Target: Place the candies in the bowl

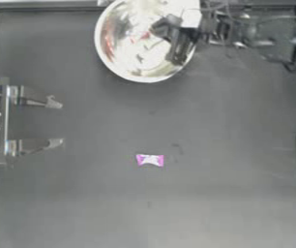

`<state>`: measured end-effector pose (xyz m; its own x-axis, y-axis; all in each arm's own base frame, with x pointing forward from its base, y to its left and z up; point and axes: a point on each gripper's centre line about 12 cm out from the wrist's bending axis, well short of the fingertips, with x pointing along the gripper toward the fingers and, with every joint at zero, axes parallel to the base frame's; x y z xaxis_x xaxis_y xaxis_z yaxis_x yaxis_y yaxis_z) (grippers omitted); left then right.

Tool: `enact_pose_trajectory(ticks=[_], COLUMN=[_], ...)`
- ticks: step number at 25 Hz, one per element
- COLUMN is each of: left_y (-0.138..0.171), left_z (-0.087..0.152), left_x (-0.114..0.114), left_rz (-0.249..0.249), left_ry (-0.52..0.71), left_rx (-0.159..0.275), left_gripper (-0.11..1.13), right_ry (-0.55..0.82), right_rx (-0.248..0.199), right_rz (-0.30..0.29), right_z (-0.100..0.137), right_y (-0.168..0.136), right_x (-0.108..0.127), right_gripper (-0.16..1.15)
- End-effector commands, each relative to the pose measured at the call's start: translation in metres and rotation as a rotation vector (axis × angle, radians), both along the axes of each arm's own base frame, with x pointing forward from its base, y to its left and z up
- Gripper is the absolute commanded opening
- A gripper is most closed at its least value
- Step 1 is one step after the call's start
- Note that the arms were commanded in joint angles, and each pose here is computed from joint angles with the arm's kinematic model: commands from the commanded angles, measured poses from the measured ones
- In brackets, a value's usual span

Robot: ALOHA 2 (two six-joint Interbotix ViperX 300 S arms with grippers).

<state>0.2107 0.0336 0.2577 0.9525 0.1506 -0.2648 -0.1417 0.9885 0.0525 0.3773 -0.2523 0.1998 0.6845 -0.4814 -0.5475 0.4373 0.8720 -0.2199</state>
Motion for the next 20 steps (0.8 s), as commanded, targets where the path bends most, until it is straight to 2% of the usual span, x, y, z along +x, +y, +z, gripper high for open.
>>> enact_pose_trajectory(ticks=[1, 3, 5, 11, 15, 20], left_y=[0.001, 0.001, 0.001, 0.002, 0.002, 0.002], left_z=[0.005, 0.004, 0.004, 0.004, 0.004, 0.004], left_x=[0.001, 0.001, 0.001, 0.001, 0.001, 0.001], left_rz=[0.004, 0.004, 0.006, 0.009, 0.009, 0.012], left_ry=[-0.016, -0.015, -0.015, -0.015, -0.015, -0.015], left_rx=[0.003, 0.002, 0.002, 0.0, 0.002, 0.002], left_gripper=[1.0, 1.0, 1.0, 1.0, 1.0, 1.0], right_ry=[-0.03, -0.022, -0.015, -0.018, -0.016, -0.031], right_rx=[-0.019, -0.015, -0.016, -0.045, -0.04, -0.027], right_rz=[0.001, -0.002, -0.001, 0.029, 0.04, 0.054], right_z=[0.007, 0.003, -0.001, -0.001, 0.0, 0.016], right_y=[-0.01, -0.014, -0.016, -0.016, -0.008, 0.016], right_x=[0.014, 0.017, 0.02, 0.025, 0.024, 0.021], right_gripper=[0.41, 0.42, 0.51, 1.08, 0.97, 0.97])
